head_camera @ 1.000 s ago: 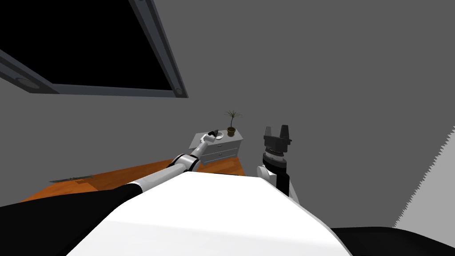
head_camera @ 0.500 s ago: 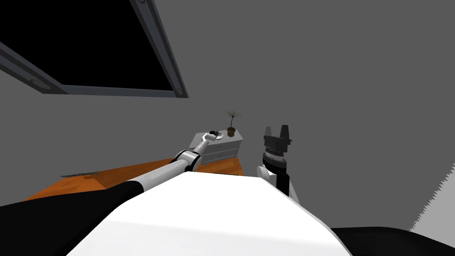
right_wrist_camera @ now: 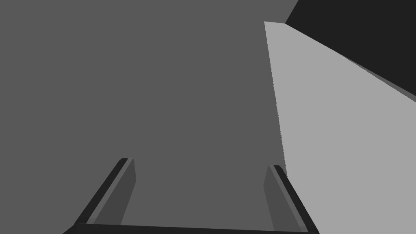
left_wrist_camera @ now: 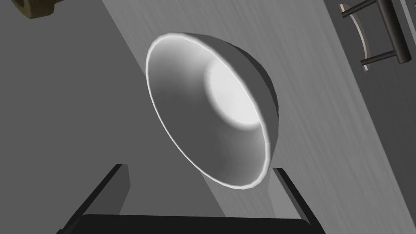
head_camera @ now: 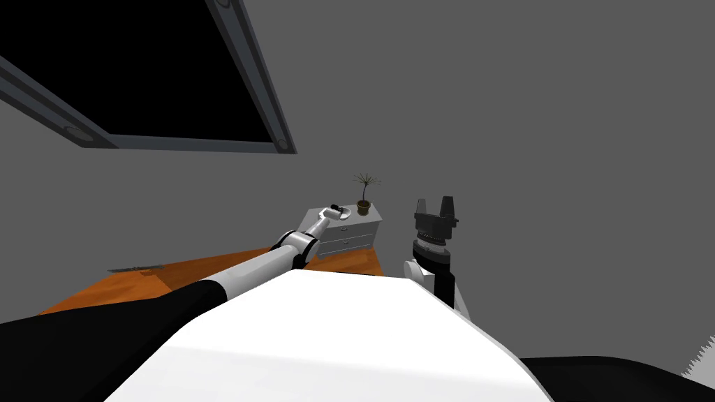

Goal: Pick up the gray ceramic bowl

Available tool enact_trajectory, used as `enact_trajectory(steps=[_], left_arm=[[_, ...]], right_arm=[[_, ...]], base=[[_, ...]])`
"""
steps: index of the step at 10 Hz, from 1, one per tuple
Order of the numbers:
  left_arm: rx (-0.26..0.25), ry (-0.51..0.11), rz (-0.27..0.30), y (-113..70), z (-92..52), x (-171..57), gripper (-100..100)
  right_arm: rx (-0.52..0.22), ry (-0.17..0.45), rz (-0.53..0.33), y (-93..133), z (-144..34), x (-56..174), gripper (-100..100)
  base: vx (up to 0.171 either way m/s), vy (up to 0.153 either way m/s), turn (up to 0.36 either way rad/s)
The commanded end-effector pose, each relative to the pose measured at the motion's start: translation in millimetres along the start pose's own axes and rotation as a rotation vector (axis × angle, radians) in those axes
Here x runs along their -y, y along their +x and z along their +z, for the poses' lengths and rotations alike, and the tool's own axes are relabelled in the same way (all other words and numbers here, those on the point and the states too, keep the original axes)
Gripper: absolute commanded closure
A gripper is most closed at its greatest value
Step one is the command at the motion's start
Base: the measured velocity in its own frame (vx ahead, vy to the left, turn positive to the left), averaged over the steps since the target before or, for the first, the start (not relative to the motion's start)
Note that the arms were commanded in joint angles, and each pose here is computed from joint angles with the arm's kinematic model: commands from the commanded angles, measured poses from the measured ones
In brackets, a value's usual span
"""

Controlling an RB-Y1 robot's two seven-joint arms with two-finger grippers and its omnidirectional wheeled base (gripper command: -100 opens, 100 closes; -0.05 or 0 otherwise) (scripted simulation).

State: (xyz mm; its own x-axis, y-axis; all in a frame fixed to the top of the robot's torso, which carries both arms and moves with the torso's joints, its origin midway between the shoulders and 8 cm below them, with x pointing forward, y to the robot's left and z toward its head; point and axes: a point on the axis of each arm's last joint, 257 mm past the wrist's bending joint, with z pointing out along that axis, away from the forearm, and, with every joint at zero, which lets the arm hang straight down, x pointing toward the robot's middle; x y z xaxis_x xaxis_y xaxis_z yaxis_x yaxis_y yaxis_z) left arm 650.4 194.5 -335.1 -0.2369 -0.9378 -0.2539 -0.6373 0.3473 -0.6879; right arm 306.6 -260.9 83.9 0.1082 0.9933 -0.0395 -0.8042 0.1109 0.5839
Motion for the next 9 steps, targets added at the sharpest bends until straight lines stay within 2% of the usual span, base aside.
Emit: enact_trajectory(steps=[1, 2, 4, 5, 9], left_arm=[[-0.011, -0.053, 0.001, 2.4, 1.2, -9, -100], [-0.02, -0.086, 0.002, 4.5, 0.8, -11, -100], [-0.031, -0.157, 0.001, 7.6, 3.2, -32, -100], [-0.039, -0.18, 0.001, 9.1, 1.5, -32, -100], [-0.048, -0.234, 0.0, 11.7, 1.4, -49, -100]], right_arm=[[0.0, 0.0, 0.0, 0, 0.0, 0, 0], [0.0, 0.0, 0.0, 0, 0.0, 0, 0], [0.0, 0.0, 0.0, 0, 0.0, 0, 0], [0.0, 0.0, 0.0, 0, 0.0, 0, 0], [0.0, 0.0, 0.0, 0, 0.0, 0, 0]], base=[[0.026, -0.038, 0.077], [0.051, -0.064, 0.113], [0.044, -0.042, 0.047], [0.068, -0.044, 0.099], [0.035, -0.018, 0.032]])
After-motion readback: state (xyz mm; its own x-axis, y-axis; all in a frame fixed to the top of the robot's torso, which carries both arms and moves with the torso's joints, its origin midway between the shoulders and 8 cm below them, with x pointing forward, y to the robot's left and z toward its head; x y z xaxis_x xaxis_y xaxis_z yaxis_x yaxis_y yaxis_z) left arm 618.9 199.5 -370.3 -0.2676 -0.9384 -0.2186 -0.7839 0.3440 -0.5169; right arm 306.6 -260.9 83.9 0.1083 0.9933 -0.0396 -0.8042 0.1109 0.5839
